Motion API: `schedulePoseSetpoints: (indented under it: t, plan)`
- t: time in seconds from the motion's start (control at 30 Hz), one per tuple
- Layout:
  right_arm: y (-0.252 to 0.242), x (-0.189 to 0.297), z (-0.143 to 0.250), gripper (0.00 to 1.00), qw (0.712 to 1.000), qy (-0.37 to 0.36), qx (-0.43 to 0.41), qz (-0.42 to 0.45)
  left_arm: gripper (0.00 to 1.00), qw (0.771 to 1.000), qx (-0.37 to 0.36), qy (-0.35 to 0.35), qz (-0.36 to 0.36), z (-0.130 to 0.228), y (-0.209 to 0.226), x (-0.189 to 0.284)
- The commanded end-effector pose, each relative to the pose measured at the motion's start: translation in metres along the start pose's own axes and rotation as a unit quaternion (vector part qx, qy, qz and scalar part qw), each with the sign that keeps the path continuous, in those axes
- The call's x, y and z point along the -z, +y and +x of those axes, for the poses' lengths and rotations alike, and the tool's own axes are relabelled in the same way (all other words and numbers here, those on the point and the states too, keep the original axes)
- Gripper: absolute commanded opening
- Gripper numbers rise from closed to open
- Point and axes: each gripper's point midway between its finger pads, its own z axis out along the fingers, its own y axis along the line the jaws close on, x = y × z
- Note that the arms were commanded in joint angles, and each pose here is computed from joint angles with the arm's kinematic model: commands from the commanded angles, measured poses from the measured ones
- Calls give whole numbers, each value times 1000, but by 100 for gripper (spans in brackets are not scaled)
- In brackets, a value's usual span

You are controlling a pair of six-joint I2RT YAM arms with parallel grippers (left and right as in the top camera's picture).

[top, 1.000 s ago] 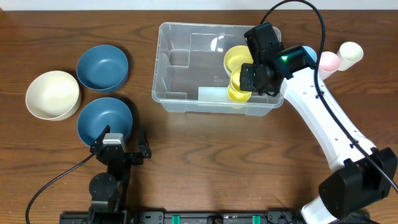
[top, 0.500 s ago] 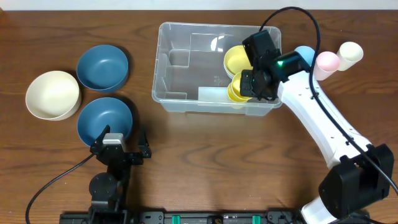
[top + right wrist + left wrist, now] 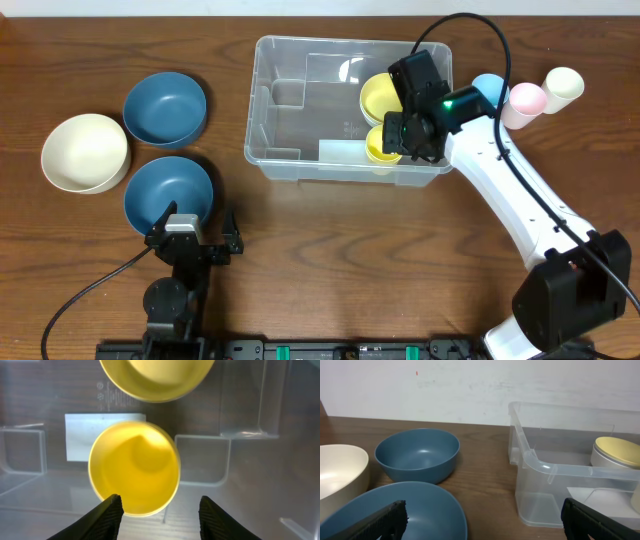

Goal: Pack container
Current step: 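Carry the second yellow cup into the bin and stack it on the first, then move right gripper to the light blue cup and grasp it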

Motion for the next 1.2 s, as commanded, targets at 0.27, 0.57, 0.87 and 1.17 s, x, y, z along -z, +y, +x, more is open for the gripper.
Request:
schedulePoseSetpoints:
  t: [0.27, 0.57, 0.87, 1.17]
  plan:
    - [-80, 83, -95, 51, 986, -131, -107, 7, 98, 1000, 2, 24, -9, 17, 4, -1]
    - [-177, 12, -100, 43, 976, -60, -201, 65, 98, 1000, 2, 24, -9, 17, 4, -1]
    - [-212, -47, -100, 39, 964, -30, -250, 85, 98, 1000, 2, 24, -9, 17, 4, -1]
    - [-217, -83, -93, 36, 960, -6, -265, 91, 98, 1000, 2, 24, -9, 17, 4, -1]
